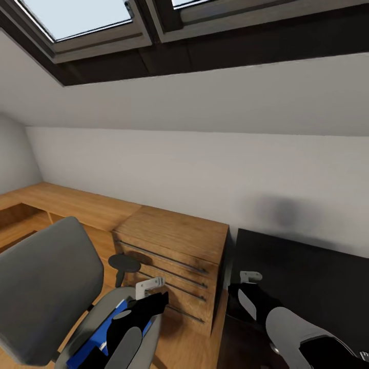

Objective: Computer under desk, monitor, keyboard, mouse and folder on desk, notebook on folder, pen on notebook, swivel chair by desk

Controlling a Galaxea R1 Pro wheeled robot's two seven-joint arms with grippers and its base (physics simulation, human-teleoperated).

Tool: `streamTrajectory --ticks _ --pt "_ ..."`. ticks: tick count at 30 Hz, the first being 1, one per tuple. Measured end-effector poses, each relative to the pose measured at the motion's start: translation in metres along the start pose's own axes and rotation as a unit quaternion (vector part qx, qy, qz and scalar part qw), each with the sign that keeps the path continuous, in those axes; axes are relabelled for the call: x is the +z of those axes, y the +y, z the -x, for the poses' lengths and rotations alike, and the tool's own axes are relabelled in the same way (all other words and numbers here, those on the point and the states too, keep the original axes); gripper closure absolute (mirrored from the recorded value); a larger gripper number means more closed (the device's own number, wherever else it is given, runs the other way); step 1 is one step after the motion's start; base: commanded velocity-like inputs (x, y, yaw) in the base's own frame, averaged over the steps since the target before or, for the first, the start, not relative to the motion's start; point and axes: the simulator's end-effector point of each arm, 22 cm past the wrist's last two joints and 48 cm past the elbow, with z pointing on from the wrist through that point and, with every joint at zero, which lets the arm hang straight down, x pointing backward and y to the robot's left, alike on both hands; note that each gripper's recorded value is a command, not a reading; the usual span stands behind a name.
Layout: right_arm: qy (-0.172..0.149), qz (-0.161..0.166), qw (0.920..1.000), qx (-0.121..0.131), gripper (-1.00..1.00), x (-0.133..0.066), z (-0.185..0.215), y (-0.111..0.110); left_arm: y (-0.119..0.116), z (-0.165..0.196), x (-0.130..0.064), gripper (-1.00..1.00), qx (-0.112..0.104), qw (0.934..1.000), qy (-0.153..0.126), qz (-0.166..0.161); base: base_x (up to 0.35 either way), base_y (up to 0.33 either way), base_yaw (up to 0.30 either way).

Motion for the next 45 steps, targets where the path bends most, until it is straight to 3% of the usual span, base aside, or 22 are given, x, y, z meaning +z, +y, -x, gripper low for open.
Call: streamTrajectory --ticks 22,45 --pt "0.026 0.004 0.9996 0.012 -1.0 0.0 -0.011 0.001 0.0 0.0 0.0 -1.0 0.0 1.0 0.0 0.0 0.0 0.0 0.0" --pt "0.015 0.008 0.9997 0.016 -1.0 0.005 -0.006 0.004 0.002 -0.006 0.006 -1.0 0.0 1.0 0.0 0.0 0.0 0.0 0.0"
